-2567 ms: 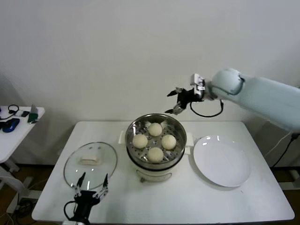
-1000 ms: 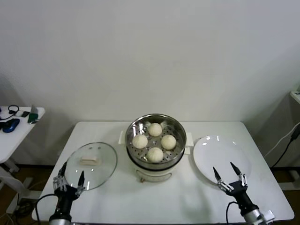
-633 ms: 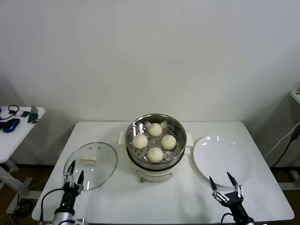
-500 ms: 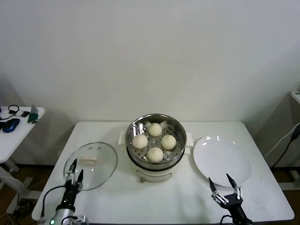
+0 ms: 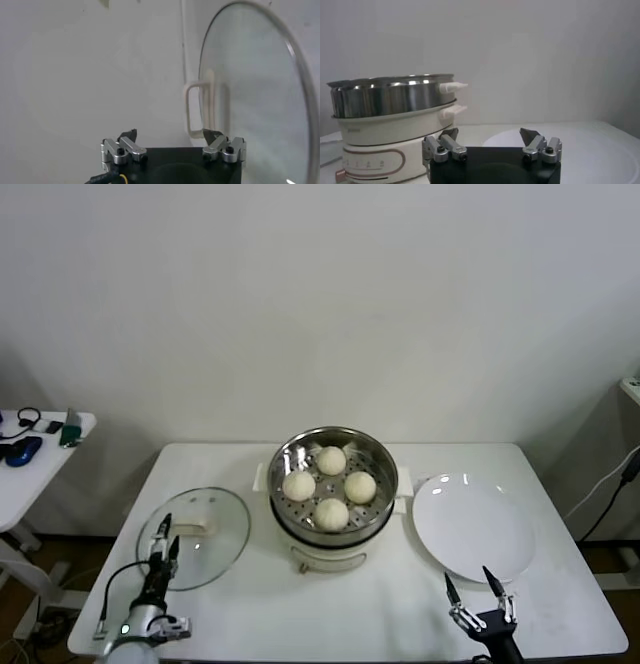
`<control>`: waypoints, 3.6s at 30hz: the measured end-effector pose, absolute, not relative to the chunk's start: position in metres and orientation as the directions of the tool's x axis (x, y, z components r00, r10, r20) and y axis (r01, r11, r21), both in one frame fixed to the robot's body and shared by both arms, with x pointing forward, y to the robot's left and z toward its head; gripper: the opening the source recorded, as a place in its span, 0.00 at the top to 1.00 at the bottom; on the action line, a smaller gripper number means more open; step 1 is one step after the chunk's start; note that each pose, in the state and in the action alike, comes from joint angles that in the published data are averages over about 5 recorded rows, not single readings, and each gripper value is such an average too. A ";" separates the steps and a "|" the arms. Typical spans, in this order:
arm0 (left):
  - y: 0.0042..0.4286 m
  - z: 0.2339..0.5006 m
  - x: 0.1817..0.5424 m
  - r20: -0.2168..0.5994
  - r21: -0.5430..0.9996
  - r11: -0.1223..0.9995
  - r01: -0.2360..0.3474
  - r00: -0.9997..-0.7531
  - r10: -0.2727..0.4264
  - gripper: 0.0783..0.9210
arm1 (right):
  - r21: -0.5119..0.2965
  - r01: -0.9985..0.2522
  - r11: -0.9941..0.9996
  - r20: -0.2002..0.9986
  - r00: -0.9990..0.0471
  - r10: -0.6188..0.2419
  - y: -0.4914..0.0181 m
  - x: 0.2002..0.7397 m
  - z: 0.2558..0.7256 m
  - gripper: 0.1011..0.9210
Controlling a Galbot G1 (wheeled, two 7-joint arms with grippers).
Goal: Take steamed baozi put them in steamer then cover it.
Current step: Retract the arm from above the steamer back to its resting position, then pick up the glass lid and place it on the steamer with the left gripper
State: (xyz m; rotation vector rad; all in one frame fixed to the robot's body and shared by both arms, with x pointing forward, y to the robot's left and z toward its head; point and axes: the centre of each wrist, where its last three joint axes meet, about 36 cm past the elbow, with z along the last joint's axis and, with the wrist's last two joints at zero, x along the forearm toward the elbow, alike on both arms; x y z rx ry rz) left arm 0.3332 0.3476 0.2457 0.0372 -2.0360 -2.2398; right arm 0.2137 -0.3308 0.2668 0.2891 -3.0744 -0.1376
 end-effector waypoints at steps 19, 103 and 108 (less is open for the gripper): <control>0.352 0.239 0.376 0.073 0.993 -0.091 0.080 -0.994 -0.082 0.17 | 0.095 -0.171 0.981 0.048 -0.983 -0.177 -0.326 0.200 0.267 0.12; 0.039 0.465 0.390 -0.006 0.991 0.136 -0.016 -0.997 -0.074 0.92 | 0.033 -0.088 0.996 0.055 -0.994 -0.090 -0.337 0.218 0.253 0.12; 0.018 0.456 0.394 0.002 0.992 0.126 -0.008 -0.997 -0.078 0.92 | 0.036 -0.084 0.996 0.057 -0.995 -0.086 -0.338 0.217 0.252 0.12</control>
